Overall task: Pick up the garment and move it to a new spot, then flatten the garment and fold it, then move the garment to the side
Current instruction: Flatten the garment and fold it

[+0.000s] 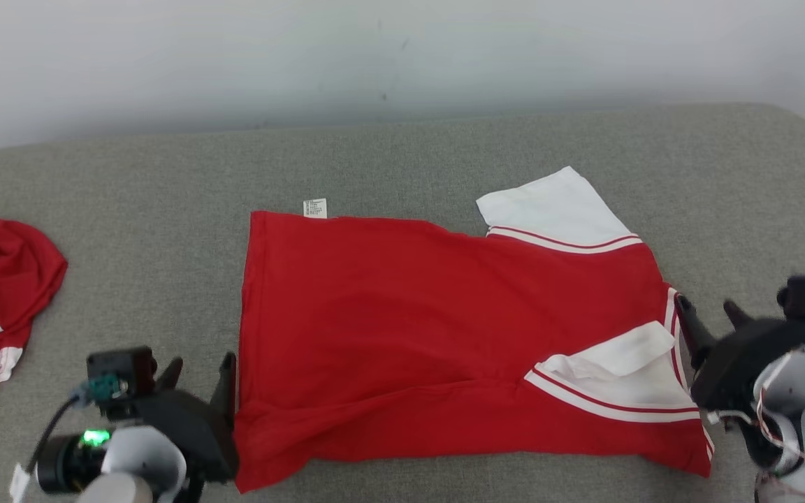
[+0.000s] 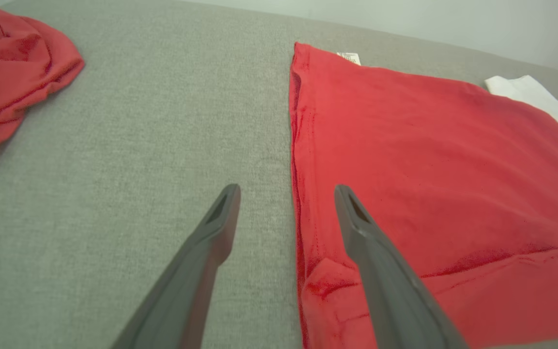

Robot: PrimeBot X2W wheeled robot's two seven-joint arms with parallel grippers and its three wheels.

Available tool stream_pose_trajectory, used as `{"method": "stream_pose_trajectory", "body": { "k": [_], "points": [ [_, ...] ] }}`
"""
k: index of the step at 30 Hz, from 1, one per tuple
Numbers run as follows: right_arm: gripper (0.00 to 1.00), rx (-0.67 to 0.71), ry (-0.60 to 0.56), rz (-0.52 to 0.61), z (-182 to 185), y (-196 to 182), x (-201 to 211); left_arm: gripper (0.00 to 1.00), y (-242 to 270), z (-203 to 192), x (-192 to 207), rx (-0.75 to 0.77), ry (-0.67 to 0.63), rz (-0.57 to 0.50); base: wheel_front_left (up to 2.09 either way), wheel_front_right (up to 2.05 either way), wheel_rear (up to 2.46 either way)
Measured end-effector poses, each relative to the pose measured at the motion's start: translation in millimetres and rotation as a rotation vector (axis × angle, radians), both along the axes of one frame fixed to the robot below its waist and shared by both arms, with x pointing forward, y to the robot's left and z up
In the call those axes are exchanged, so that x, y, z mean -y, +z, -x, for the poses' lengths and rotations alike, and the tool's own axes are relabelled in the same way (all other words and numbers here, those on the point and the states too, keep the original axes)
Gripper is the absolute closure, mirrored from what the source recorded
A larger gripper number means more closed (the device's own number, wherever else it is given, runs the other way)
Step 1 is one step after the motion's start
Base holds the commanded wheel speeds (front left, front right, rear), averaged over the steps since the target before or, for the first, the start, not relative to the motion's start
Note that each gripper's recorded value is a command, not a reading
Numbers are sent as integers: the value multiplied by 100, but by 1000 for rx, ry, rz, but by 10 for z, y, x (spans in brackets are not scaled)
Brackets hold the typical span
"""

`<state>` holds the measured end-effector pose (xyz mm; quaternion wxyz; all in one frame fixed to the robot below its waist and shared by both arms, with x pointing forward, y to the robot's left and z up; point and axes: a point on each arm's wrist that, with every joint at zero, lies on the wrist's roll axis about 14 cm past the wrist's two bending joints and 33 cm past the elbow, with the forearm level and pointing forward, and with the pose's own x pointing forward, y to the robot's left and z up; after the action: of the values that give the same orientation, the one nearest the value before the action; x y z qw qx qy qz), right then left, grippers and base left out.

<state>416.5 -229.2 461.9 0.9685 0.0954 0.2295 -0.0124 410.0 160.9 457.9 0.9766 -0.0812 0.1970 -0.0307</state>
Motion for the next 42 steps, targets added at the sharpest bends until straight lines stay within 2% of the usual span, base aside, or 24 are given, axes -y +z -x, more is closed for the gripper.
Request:
{"method": "stream_pose_trajectory", "body": {
  "k": [4,9,17,26,32,33,34,35,36,42],
  "points": [
    [0,-3,54,3,-403,176,-81,0,103,-403,19,0,-17,-10,0,0,0],
    [0,-17,113,108,-906,306,-66,0,22,-859,100,-84,-35,-19,0,0,0],
    [0,-69,196,176,-1513,194,-244,0,-89,-1485,221,-130,-73,-27,0,0,0],
    [0,-143,252,201,-1781,-256,-369,0,-500,-1804,184,-197,-84,-99,0,0,0],
    [0,-179,254,183,-1822,-458,-359,1,-596,-1913,302,-198,-117,-78,0,0,0],
    [0,-189,255,179,-1814,-488,-361,22,-600,-1915,310,-201,-122,-76,0,0,0],
    [0,-195,259,179,-1809,-506,-368,50,-601,-1911,315,-204,-125,-72,0,0,0],
    [0,-197,260,179,-1806,-517,-366,84,-603,-1905,318,-207,-125,-68,0,0,0],
    [0,-197,259,180,-1807,-520,-358,100,-611,-1894,322,-214,-127,-65,0,0,0],
    [0,-196,261,167,-1846,-541,-374,100,-629,-1891,313,-209,-127,-26,0,0,0]
  ]
}}
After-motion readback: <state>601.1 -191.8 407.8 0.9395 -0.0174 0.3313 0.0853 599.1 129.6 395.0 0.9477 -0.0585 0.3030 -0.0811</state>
